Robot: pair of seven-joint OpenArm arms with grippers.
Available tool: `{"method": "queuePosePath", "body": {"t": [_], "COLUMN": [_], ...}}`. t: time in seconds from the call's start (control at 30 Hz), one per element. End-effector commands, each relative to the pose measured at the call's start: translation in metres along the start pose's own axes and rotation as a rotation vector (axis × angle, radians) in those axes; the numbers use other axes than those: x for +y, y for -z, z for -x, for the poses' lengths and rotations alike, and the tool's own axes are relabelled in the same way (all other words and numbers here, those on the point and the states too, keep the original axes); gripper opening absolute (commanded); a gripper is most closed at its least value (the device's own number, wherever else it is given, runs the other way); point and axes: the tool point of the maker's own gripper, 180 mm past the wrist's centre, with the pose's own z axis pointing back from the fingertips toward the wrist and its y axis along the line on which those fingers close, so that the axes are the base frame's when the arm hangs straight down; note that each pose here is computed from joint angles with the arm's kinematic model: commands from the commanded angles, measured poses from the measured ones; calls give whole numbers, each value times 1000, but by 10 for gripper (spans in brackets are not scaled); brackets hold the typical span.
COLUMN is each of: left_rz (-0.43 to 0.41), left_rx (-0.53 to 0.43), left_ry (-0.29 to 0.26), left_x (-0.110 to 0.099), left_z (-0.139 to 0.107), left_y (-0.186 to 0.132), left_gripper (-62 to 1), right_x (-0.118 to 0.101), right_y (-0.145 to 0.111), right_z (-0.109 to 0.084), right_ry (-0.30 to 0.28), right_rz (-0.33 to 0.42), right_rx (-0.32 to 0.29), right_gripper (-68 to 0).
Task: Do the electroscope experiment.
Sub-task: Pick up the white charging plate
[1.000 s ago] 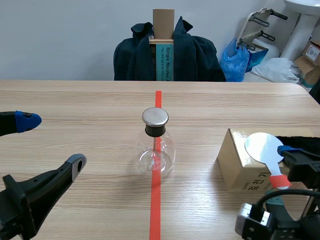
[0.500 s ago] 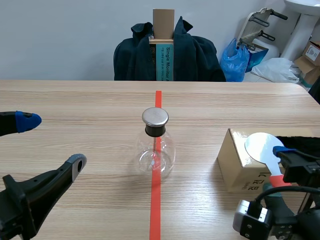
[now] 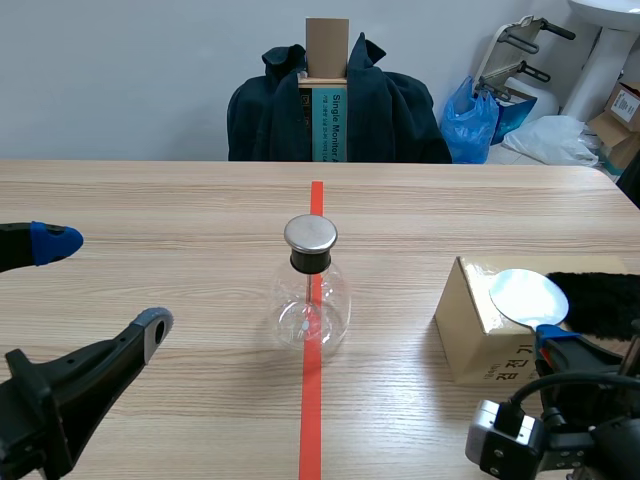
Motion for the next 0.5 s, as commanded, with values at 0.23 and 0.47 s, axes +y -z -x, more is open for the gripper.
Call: {"method": "queuePosePath", "body": {"t": [0.23, 0.47], "left_rz": [14, 62], "left_rx": [-26, 32], "left_ry": [3, 55], "left_x": [-4, -5], "left_z": [-8, -2], "left_y": [2, 1], "left_gripper": [-82, -364], "right_x": [2, -9], "right_y": [-12, -41], "right_z": [5, 4], "right_ry": [-30, -31], "right_rz": [-13, 72], "right_rx": [-14, -70], "right_gripper": [-667, -667]}}
